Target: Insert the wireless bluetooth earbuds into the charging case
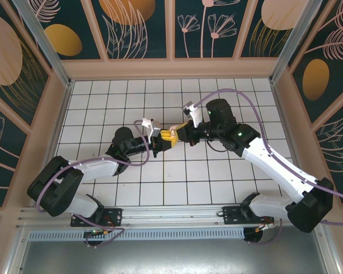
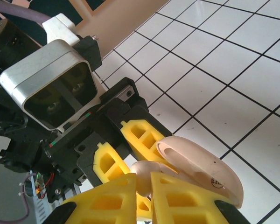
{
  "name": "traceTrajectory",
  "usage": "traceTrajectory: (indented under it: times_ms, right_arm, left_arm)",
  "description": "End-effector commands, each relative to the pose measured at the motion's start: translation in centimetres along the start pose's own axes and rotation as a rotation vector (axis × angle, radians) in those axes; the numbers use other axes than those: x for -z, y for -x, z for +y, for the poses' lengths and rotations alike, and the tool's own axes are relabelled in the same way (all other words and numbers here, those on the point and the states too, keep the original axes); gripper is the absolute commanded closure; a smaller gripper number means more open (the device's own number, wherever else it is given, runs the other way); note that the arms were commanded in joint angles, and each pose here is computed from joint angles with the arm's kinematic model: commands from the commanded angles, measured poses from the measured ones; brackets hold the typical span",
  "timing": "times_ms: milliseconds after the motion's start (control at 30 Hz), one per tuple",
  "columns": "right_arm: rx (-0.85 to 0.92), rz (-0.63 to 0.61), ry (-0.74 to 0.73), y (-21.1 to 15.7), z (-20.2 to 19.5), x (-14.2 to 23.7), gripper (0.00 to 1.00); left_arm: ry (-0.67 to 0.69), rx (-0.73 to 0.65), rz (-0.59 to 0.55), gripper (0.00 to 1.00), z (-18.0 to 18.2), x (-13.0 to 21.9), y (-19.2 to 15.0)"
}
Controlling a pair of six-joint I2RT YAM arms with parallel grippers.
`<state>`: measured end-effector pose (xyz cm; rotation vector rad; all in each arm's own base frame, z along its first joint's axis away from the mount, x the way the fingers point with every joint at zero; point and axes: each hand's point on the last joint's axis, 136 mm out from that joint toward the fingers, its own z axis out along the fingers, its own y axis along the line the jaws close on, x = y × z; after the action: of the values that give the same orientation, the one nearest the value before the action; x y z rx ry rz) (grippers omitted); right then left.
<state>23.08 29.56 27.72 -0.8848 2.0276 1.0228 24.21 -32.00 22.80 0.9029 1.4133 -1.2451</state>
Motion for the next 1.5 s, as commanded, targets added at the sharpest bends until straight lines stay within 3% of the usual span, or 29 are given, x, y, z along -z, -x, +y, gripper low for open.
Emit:
traceTrajectory:
  times_ms: [0, 167, 767, 1000, 1467]
  right_arm:
    - [0.029, 0.018, -0.023, 0.1, -0.8, 0.2, 0.85]
    - [0.037, 0.032, -0.024, -0.2, -0.8, 0.3, 0.82]
    - [0.094, -0.103, -0.001, 3.9, 2.0, 2.5, 0.62]
    - [0.089, -0.064, 0.003, 3.3, 2.4, 1.6, 0.64]
    - [0.073, 0.032, -0.042, 1.2, 0.7, -0.2, 0.79]
  left_arm:
    - [-0.105, -0.124, -0.070, 0.97, -2.5, 0.0, 3.1]
    - [-0.105, -0.125, -0.069, 0.97, -2.5, 0.0, 3.1]
    - [-0.054, -0.118, -0.055, 0.97, -1.7, 0.0, 2.8]
    - [-0.051, -0.116, -0.057, 0.97, -1.6, 0.0, 2.9]
    - [-0.056, -0.118, -0.054, 0.96, -1.7, 0.0, 3.0]
